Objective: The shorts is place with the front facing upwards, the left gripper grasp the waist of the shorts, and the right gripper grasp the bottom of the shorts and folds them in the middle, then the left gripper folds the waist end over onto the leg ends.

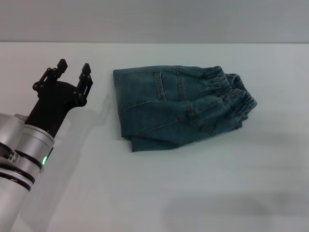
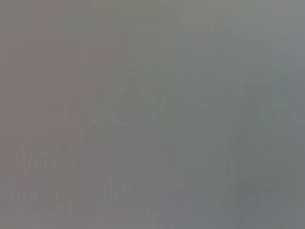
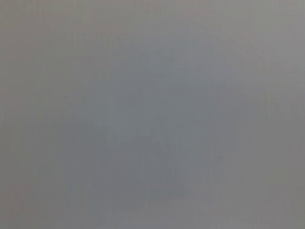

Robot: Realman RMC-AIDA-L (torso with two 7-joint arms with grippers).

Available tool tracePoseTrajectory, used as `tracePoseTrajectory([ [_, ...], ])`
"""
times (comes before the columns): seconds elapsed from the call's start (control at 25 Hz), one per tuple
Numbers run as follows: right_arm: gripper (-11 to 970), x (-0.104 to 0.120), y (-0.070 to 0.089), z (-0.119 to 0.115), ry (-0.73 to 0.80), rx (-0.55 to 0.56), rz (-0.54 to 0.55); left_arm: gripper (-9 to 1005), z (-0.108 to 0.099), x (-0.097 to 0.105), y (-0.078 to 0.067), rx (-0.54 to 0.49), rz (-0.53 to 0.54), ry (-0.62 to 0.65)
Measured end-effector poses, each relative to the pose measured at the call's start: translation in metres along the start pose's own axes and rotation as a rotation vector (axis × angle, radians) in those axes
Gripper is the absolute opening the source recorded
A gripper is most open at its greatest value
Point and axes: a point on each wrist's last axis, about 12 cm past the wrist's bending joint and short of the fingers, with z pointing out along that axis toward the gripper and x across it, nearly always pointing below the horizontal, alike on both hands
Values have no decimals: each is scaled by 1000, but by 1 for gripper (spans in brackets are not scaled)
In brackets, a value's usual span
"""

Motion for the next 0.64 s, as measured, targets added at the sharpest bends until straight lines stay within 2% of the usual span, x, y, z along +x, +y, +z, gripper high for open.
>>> tracePoseTrajectory([
  [0.04, 261, 1, 0, 0, 0, -1, -1, 448, -1, 0, -1, -1, 8, 1],
  [0.24, 505, 6, -1, -1, 16, -2, -1, 567, -2, 1, -3, -3, 42, -1],
  [0.36, 737, 10, -2, -1, 29, 4, 10, 667, -4, 0, -2, -15, 40, -15],
  [0.52, 819, 17, -7, -1, 57, 45, 73, 820, -8, -3, 2, -43, 29, -41],
  [0.64, 839, 22, -10, -1, 72, 55, 112, 820, -10, -3, 4, -60, 24, -45],
])
